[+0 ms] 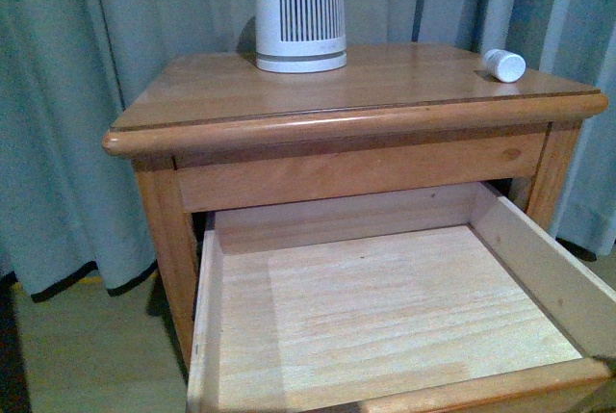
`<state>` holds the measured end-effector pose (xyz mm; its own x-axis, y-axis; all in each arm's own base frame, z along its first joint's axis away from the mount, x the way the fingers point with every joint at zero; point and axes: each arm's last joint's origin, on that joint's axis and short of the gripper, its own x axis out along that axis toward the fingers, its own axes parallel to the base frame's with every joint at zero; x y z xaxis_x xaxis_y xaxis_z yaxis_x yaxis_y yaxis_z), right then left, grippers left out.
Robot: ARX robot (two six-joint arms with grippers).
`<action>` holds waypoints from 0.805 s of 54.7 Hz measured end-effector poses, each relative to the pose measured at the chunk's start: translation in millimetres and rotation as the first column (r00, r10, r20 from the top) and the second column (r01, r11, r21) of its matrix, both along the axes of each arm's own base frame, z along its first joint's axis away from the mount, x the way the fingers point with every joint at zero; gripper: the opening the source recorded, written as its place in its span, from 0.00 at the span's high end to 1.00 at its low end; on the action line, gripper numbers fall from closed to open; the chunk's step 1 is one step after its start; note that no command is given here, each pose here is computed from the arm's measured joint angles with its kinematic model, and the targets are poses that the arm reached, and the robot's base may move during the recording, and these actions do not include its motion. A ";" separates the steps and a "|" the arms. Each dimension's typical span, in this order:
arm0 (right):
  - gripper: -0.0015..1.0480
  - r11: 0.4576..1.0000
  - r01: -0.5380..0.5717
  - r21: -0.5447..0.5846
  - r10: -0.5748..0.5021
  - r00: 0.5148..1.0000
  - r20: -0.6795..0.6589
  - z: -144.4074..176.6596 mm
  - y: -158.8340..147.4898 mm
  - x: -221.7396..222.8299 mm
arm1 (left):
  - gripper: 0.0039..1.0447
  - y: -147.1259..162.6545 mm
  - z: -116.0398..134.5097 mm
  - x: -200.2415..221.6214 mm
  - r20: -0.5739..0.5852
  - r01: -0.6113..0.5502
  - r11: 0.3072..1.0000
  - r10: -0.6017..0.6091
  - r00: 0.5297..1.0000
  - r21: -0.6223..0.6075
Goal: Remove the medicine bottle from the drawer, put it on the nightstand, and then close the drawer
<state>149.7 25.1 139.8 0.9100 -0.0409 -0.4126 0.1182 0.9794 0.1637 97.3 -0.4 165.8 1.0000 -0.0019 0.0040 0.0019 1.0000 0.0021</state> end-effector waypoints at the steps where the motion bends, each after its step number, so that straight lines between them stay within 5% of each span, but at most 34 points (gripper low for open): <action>1: 0.07 1.000 0.001 0.006 -0.001 1.000 -0.006 -3.8 0.5 0.9 | 0.06 0.0 0.0 0.0 0.000 0.000 1.000 0.000 1.000 0.000; 27: 0.07 0.999 -0.024 0.029 0.026 0.999 -0.041 -43.2 13.6 46.5 | 0.06 0.0 0.0 0.0 0.000 0.000 1.000 0.000 1.000 0.000; 44: 0.07 0.997 -0.071 0.033 0.069 0.996 0.051 -50.0 15.6 126.6 | 0.06 0.0 0.0 0.0 0.000 0.000 1.000 0.000 1.000 0.000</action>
<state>276.3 40.7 89.8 0.9297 0.0371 -0.3664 0.0406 0.9785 0.2021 97.3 -0.4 165.8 1.0000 -0.0019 0.0040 0.0019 1.0000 0.0021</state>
